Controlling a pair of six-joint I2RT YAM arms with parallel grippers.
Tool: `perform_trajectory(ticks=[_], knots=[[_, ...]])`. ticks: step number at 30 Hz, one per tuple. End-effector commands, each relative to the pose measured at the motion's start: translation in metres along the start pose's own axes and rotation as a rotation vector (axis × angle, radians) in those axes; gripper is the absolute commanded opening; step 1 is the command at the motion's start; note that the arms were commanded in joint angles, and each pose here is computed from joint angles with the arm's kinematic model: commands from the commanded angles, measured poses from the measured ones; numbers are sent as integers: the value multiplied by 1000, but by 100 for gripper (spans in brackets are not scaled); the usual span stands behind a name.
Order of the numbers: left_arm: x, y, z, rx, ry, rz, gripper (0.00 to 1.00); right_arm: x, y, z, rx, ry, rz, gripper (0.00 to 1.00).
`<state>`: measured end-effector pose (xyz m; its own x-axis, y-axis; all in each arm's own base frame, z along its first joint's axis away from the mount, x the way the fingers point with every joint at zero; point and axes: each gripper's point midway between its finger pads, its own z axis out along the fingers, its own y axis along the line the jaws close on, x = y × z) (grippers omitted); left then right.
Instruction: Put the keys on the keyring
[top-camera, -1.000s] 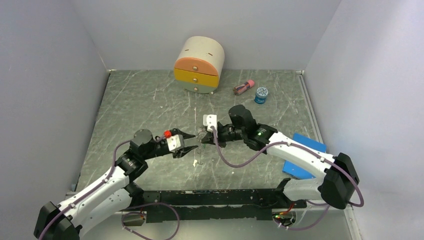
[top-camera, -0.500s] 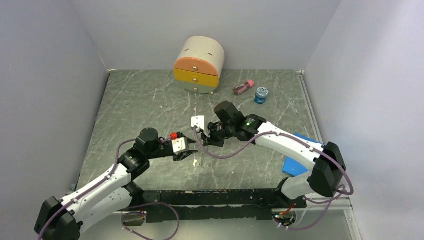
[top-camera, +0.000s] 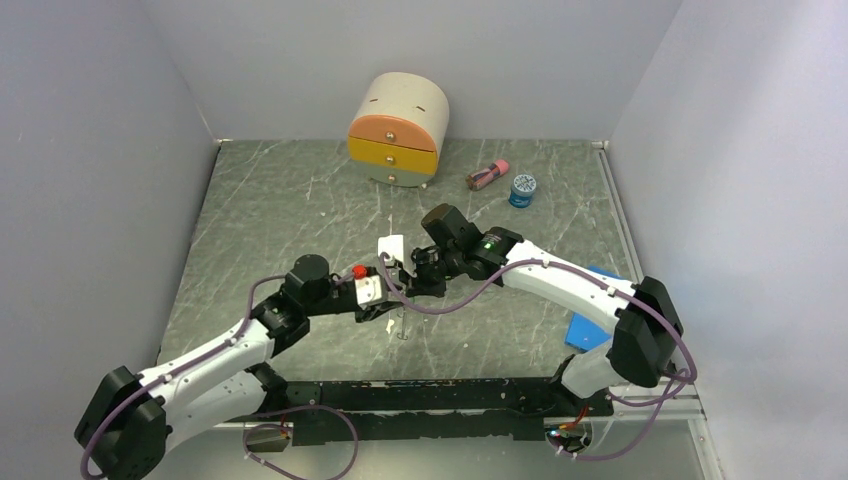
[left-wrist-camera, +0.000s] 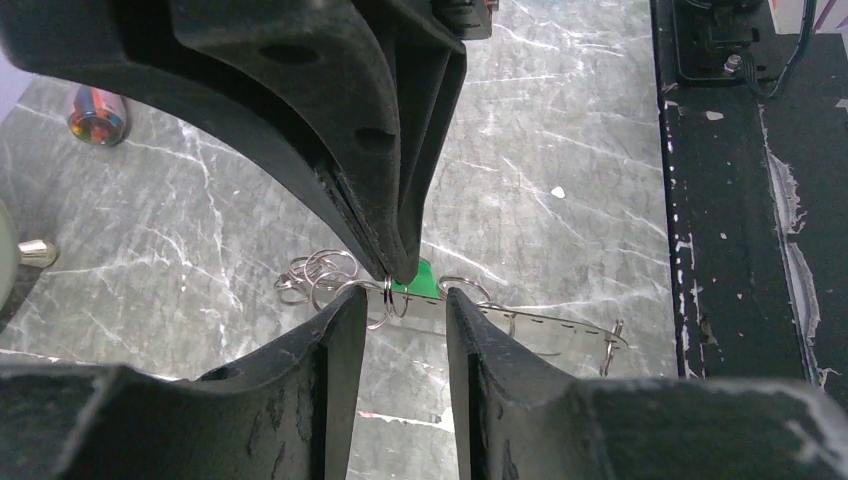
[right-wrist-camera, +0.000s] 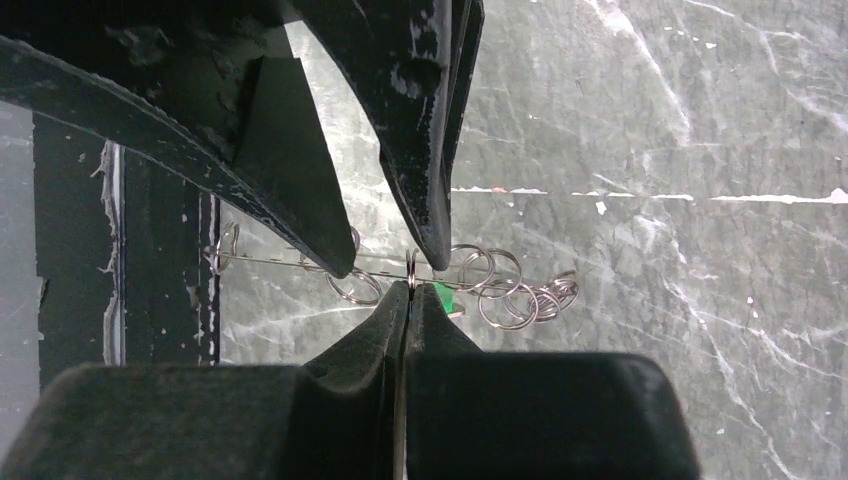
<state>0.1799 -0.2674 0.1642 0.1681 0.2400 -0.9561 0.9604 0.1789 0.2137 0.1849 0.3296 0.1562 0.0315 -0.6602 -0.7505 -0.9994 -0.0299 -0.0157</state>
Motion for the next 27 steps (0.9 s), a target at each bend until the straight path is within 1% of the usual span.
perform_trajectory(ticks=[1,5,7,10,14,16,21,22,23,24,26,27], knots=[[-9,6,5,-14,-27,36,40,-27,-1,-5,-8,-78,-47,0],[-5,7,8,-12,-15,38,39,-26,0,-3,-17,-75,-45,0],[-3,6,10,-8,-6,36,35,-25,0,-3,-15,-71,-47,0],[-2,6,11,-5,-3,39,26,-25,0,-3,-18,-70,-48,0],[-4,8,11,-10,-5,37,8,-24,-1,-2,-14,-68,-46,0],[-6,7,11,-7,-6,35,3,-23,-1,-2,-11,-66,-44,0],[-11,6,10,-7,-30,27,3,-22,-3,1,-5,-65,-40,0],[-11,6,10,-5,-31,25,4,-21,-3,1,-7,-64,-39,0],[-13,6,10,-6,-32,22,9,-21,-3,1,-7,-65,-37,0],[-12,6,10,-9,-30,19,17,-22,-3,1,-4,-67,-37,0],[-12,6,9,-14,-31,17,25,-22,-4,1,1,-69,-35,0],[-13,7,9,-18,-34,18,27,-22,-4,1,2,-69,-35,0]])
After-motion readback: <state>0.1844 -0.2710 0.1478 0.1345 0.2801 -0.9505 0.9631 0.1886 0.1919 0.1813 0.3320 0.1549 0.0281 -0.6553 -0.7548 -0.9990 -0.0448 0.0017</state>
